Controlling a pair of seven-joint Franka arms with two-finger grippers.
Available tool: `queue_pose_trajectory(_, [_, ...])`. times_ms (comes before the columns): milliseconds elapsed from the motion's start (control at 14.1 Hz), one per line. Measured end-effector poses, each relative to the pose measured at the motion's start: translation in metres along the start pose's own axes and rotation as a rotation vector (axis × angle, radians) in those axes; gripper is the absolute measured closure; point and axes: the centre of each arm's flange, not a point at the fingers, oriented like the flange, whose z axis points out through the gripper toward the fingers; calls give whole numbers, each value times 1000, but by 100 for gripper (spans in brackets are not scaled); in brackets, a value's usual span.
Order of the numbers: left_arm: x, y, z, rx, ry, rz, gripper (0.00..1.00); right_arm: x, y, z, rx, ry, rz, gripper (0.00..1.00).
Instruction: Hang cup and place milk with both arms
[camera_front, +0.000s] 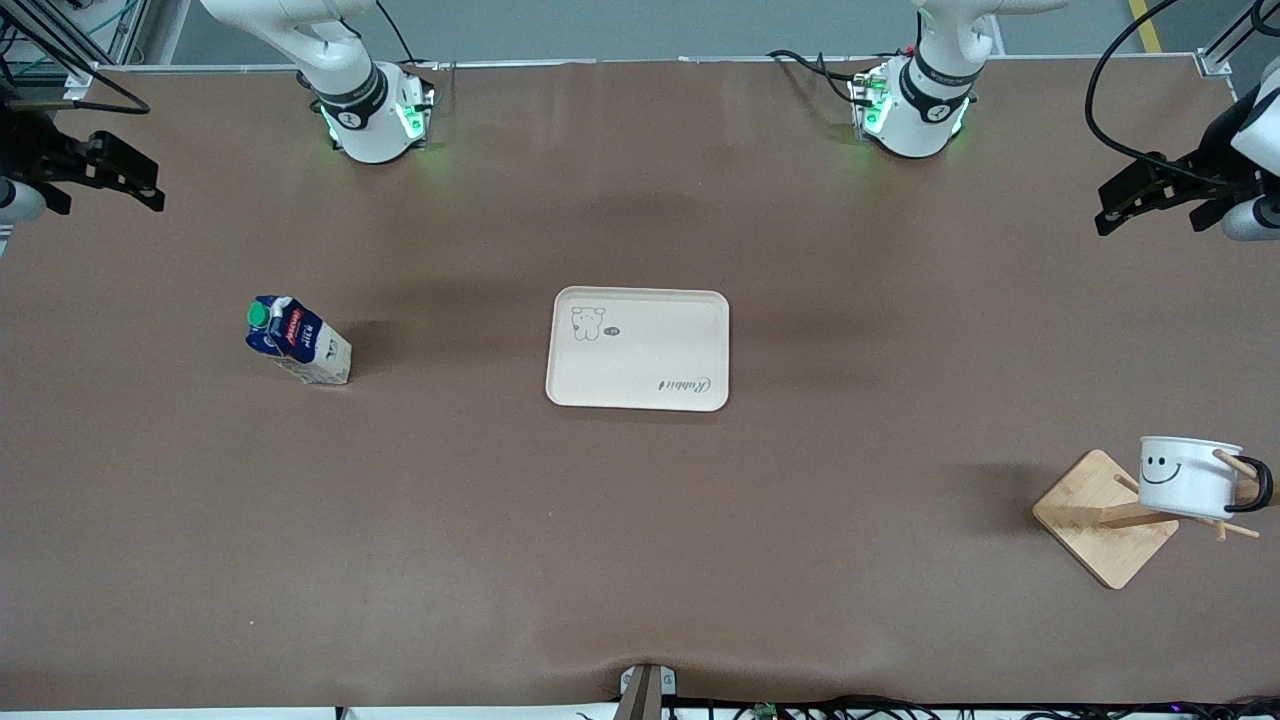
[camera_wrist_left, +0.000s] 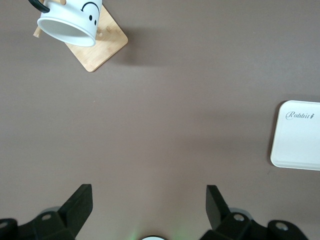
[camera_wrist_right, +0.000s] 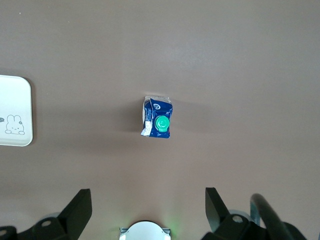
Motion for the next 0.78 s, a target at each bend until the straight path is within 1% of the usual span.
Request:
queue_pose_trajectory(495, [1, 0, -9, -2, 26, 7, 0, 0, -4, 0, 0, -1, -9, 0])
queue_pose_trajectory(778, [4, 0, -6, -2, 22, 7, 0, -3, -8, 2, 0, -28, -16, 0])
